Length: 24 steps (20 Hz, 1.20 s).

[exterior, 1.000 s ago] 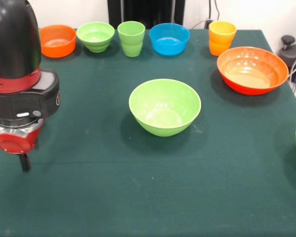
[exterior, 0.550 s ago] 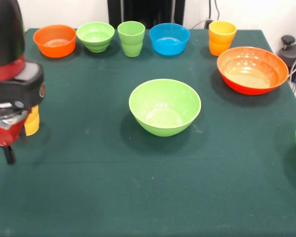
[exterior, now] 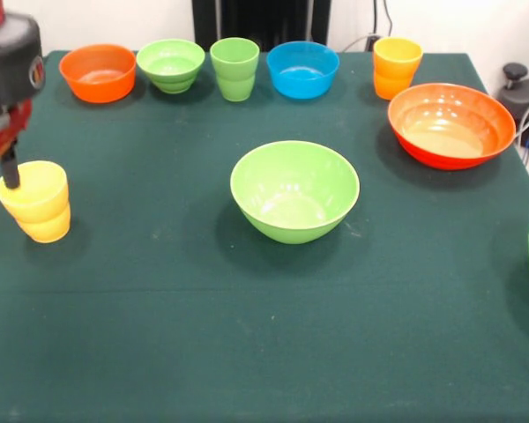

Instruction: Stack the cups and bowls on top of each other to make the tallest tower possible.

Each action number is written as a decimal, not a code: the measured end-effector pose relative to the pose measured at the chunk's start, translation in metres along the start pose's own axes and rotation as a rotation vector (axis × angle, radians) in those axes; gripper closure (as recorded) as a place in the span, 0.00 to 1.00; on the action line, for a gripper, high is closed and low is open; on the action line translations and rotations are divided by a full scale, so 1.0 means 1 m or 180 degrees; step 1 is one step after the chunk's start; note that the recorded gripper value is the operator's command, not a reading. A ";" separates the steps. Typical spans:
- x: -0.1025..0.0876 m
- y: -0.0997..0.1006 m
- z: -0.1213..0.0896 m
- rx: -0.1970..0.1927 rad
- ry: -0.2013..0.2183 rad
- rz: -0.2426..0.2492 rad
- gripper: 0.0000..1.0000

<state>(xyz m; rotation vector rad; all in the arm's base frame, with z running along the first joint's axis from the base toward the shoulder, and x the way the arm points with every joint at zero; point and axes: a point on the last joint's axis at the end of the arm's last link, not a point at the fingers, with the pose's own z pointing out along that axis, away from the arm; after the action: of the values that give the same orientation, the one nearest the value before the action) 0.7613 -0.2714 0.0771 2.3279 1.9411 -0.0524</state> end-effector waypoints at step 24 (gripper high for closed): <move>-0.009 -0.010 -0.027 -0.0039 -0.0114 -0.0040 0.00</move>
<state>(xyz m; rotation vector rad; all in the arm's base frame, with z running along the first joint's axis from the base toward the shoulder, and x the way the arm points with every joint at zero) 0.7486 -0.2759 0.1042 2.2911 1.9340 -0.0826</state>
